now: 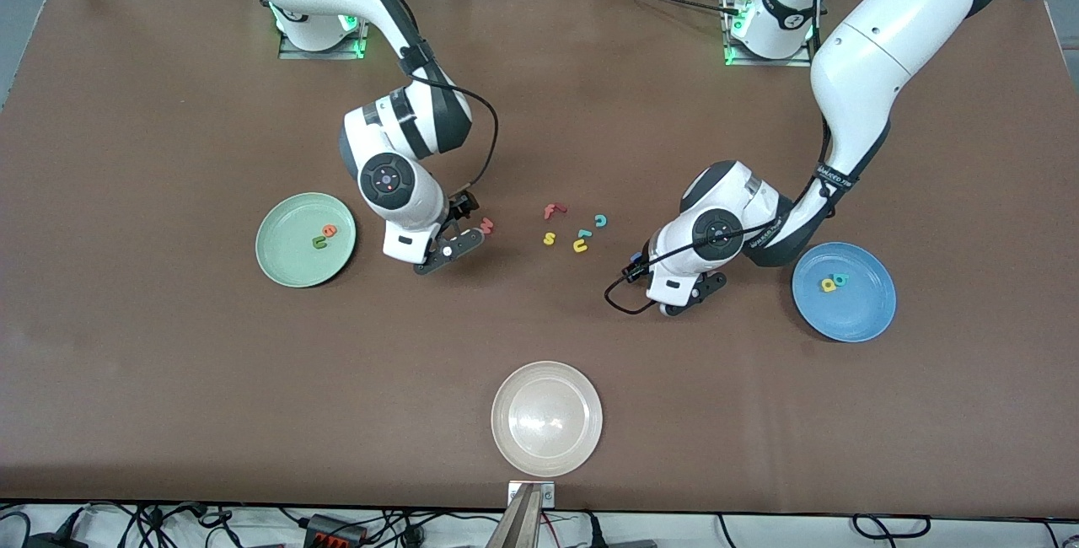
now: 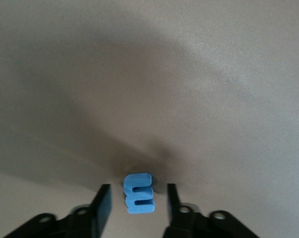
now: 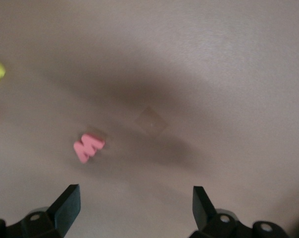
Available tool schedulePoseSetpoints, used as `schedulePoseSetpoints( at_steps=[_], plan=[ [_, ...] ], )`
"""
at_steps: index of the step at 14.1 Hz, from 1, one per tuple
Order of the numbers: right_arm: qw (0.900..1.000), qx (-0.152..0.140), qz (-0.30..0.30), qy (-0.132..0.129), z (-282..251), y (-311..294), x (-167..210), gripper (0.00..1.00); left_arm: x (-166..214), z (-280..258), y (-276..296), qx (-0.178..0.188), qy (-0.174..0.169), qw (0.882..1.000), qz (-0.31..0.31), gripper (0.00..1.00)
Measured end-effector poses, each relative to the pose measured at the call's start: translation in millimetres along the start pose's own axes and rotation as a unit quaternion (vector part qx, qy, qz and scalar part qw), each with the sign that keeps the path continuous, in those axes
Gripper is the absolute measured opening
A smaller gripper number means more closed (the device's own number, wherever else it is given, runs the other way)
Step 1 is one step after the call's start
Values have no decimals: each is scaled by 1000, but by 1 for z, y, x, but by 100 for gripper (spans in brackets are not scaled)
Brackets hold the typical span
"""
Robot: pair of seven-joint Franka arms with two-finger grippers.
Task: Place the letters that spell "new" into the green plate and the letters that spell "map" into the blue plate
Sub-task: 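Reach the pink m with the right gripper while the left gripper reaches the blue m, then grasp the pink m with the right gripper while the left gripper carries the blue m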
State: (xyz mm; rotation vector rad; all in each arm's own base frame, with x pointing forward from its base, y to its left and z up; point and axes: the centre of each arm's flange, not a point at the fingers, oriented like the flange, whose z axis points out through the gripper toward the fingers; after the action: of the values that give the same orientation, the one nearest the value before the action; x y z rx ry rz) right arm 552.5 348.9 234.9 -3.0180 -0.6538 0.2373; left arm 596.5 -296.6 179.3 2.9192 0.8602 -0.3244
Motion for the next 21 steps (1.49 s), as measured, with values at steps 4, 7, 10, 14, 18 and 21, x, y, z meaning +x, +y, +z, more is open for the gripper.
schedulePoseSetpoints(
  at_steps=[4, 7, 10, 14, 18, 21],
  plan=[
    [985, 2, 172, 7, -1, -1, 3, 100, 0, 8, 1, -6, -2, 1000, 0, 39],
    [963, 3, 269, 18, 6, -26, 3, 100, -2, 8, 2, -3, 4, 1000, 8, 27],
    [954, 1, 299, 35, 29, -60, 7, 100, -3, 4, -1, 40, 28, 998, 50, 27],
    [955, -8, 295, 32, 52, -75, 9, 88, 22, -40, -18, 111, 31, 984, 133, 27],
    [954, -9, 299, 30, 56, -76, 8, 75, 81, -94, -66, 127, 22, 958, 256, 27],
    [949, -11, 314, 27, 59, -76, 7, 72, 135, -109, -119, 139, 17, 928, 344, 27]
  ],
)
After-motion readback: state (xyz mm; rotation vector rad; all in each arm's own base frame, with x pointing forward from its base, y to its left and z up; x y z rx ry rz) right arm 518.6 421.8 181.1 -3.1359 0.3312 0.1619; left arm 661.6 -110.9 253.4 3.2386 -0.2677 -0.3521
